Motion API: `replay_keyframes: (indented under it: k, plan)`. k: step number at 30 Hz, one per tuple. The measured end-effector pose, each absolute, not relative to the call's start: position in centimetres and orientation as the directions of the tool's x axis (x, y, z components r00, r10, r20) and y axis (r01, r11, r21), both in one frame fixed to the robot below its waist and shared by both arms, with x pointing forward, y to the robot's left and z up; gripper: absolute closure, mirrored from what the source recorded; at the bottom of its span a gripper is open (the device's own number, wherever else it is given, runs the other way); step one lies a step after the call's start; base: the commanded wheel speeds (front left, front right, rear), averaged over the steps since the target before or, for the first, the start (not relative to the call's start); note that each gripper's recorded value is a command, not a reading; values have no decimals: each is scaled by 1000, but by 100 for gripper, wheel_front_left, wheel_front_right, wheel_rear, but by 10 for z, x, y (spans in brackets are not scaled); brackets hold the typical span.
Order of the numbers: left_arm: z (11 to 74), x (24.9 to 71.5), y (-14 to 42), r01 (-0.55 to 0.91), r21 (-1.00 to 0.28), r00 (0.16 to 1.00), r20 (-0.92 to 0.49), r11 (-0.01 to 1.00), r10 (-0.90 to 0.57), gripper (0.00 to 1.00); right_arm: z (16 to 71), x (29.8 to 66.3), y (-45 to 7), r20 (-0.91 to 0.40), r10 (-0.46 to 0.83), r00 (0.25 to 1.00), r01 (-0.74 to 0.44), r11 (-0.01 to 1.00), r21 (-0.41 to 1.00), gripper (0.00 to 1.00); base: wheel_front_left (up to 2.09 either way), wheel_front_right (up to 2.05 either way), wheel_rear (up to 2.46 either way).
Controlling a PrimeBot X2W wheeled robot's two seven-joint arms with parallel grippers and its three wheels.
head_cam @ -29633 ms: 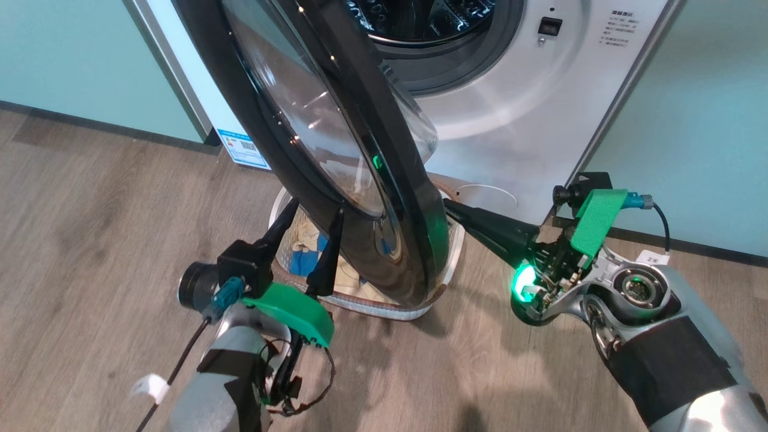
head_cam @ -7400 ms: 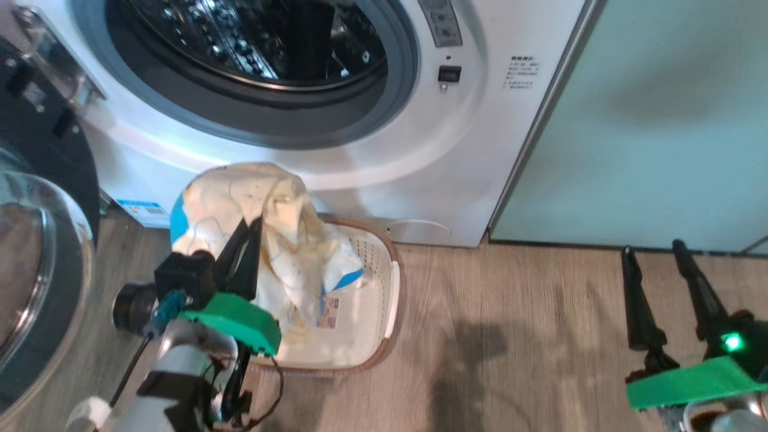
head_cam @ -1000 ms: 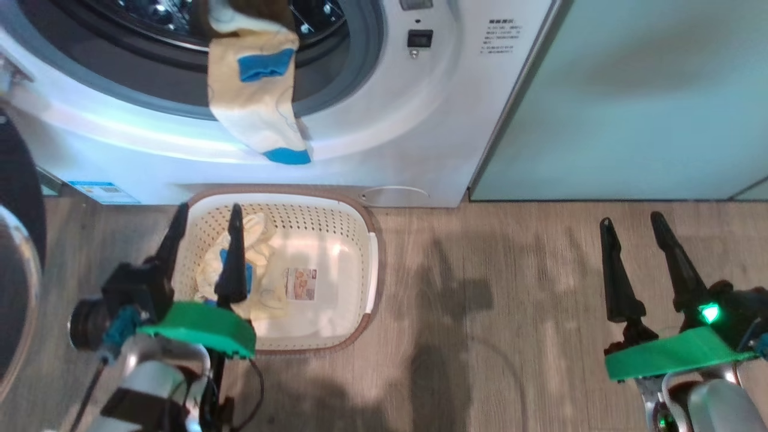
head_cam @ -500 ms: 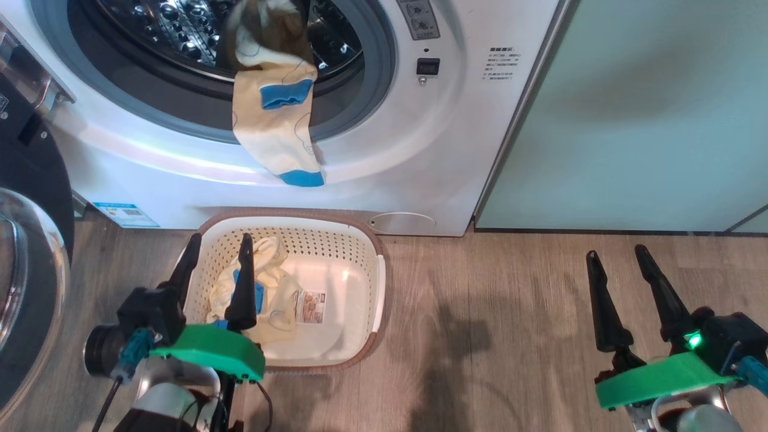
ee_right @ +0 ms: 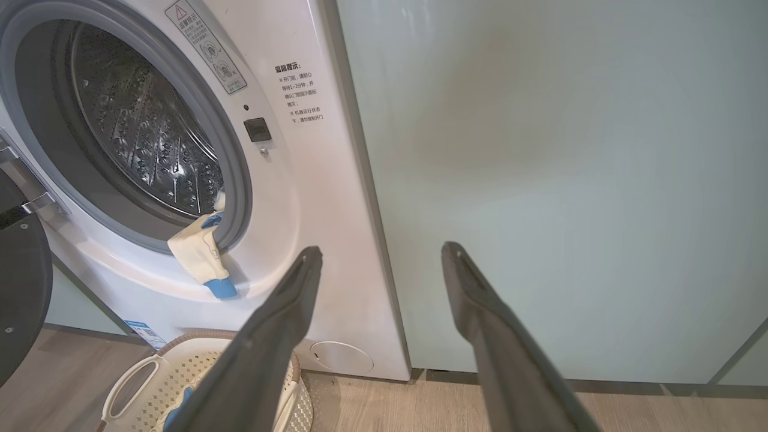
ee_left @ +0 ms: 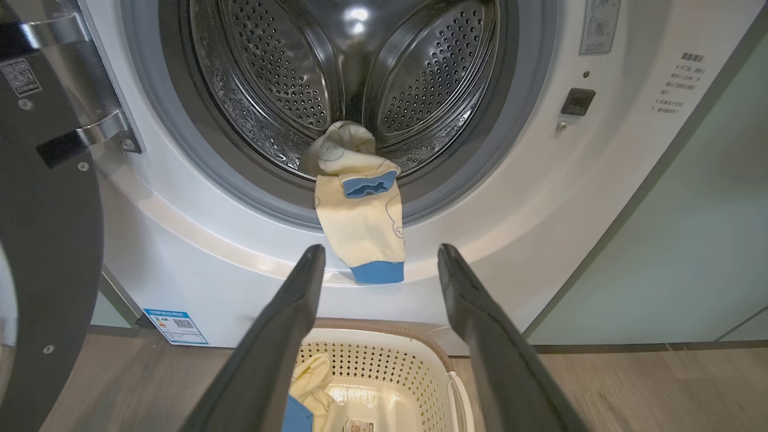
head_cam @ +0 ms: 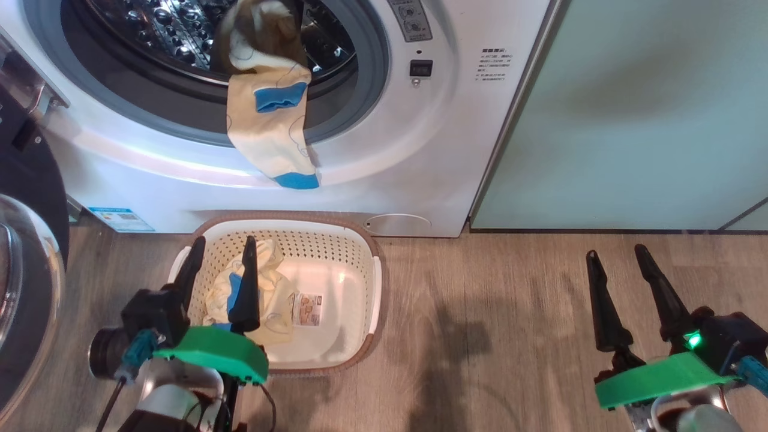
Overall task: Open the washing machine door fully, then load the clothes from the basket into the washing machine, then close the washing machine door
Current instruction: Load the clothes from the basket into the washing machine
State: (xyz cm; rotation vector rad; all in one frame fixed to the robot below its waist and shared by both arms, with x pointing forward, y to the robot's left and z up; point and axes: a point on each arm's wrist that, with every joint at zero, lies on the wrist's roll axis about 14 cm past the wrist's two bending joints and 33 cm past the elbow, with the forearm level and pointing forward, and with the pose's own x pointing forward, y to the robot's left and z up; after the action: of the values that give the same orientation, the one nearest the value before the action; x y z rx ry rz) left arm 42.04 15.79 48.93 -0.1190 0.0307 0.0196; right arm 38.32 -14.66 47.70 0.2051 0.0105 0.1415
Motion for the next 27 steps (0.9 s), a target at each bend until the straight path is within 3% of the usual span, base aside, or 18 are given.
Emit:
replay_keyframes:
  k: [11,27]
  plan:
    - [470,423,157,-23,-127,996,-91,992,11,0,471,384,-145,-14,145,989,-139,968,208,0,0,0,0]
    - [400,485,115,106,-170,953,-265,980,-149,0,444,393,-158,-90,103,991,-82,973,214,0,0,0,0]
